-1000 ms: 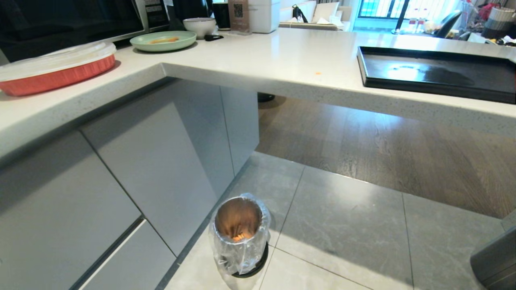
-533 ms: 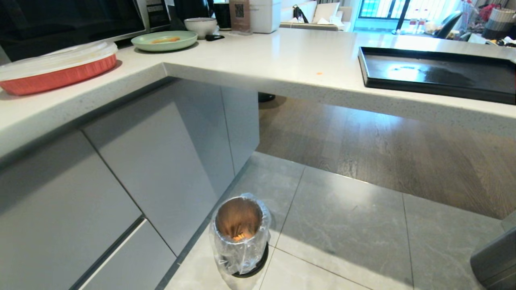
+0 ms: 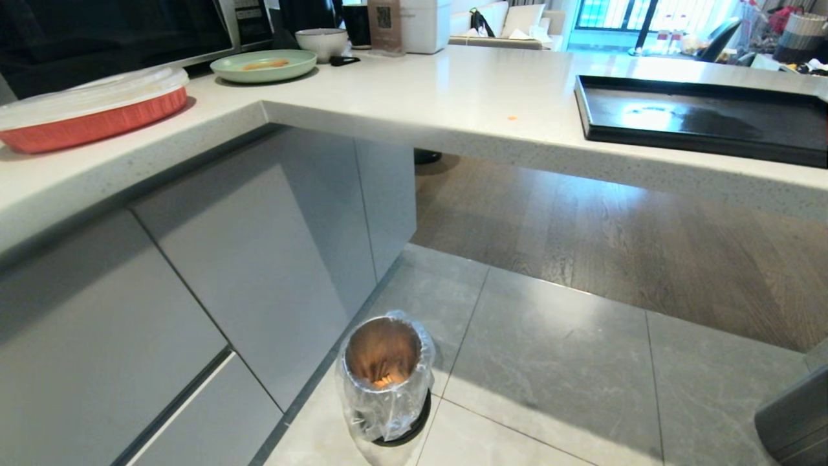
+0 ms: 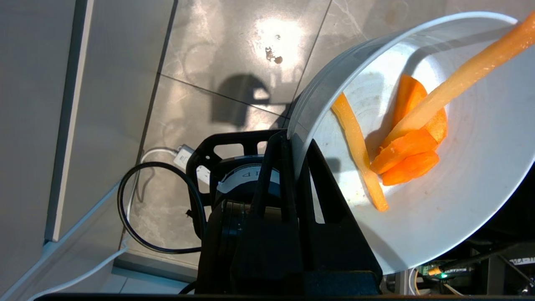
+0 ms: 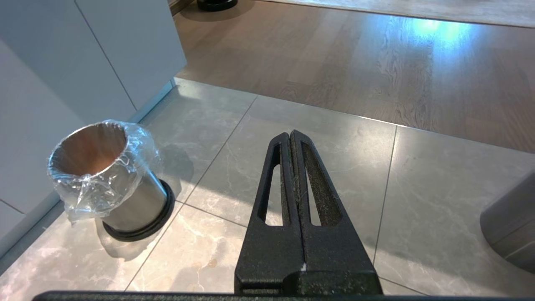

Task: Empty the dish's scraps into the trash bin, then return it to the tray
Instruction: Move the bowl over the trash can

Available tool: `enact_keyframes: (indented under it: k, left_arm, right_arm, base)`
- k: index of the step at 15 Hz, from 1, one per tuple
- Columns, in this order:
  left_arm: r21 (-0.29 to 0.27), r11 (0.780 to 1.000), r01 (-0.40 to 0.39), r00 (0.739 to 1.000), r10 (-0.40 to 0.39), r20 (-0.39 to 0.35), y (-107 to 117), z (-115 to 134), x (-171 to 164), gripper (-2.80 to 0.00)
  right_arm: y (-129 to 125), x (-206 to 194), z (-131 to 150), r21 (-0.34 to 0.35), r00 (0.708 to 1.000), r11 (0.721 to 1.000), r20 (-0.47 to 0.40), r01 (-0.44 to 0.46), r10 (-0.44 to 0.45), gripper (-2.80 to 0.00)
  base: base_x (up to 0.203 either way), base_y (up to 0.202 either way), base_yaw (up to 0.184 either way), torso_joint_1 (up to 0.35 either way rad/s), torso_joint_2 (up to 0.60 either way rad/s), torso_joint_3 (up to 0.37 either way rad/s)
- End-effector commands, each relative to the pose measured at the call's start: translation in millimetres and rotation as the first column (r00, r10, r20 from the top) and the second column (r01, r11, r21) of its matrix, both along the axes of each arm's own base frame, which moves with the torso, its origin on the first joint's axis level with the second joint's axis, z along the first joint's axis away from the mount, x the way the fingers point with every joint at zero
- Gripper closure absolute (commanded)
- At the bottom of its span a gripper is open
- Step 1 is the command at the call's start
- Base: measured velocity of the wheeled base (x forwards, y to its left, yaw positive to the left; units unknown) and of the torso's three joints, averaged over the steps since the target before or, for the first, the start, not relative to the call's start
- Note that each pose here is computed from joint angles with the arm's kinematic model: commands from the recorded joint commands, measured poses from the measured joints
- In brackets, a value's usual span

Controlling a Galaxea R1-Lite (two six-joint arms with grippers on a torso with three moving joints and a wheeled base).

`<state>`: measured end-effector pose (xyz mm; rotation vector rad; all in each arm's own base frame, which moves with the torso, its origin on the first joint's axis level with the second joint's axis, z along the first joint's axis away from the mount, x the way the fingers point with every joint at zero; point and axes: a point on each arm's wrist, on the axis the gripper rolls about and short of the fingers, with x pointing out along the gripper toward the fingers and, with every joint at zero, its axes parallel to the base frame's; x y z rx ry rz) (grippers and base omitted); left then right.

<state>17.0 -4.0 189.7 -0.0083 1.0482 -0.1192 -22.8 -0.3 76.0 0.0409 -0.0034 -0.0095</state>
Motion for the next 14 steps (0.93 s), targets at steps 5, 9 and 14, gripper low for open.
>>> enact_keyframes:
  k: [5, 9, 14]
  left_arm:
    - [-0.004, 1.000, 0.023, 1.000, -0.023, 0.006, 1.1, -3.0, -5.2, 0.00]
    - [-0.001, 0.999, 0.036, 0.999, -0.036, -0.001, 0.9, -4.7, -5.0, 0.00]
    - [-0.001, 0.999, 0.044, 0.999, -0.044, -0.004, 0.4, -4.9, -4.0, 0.00]
  right_arm:
    - [0.0, -0.1, 0.2, 0.001, 1.000, 1.000, 0.001, 0.000, 0.000, 0.00]
    - [0.0, 0.0, -0.2, 0.001, 1.000, 1.000, 0.000, 0.000, 0.000, 0.00]
    - [0.0, 0.0, 0.0, 0.001, 1.000, 1.000, 0.001, 0.000, 0.000, 0.00]
  base:
    - [0.000, 0.000, 0.000, 0.001, 0.00, -0.059]
    - [0.000, 0.000, 0.000, 0.001, 0.00, -0.187]
    - [0.000, 0.000, 0.000, 0.003, 0.00, -0.200]
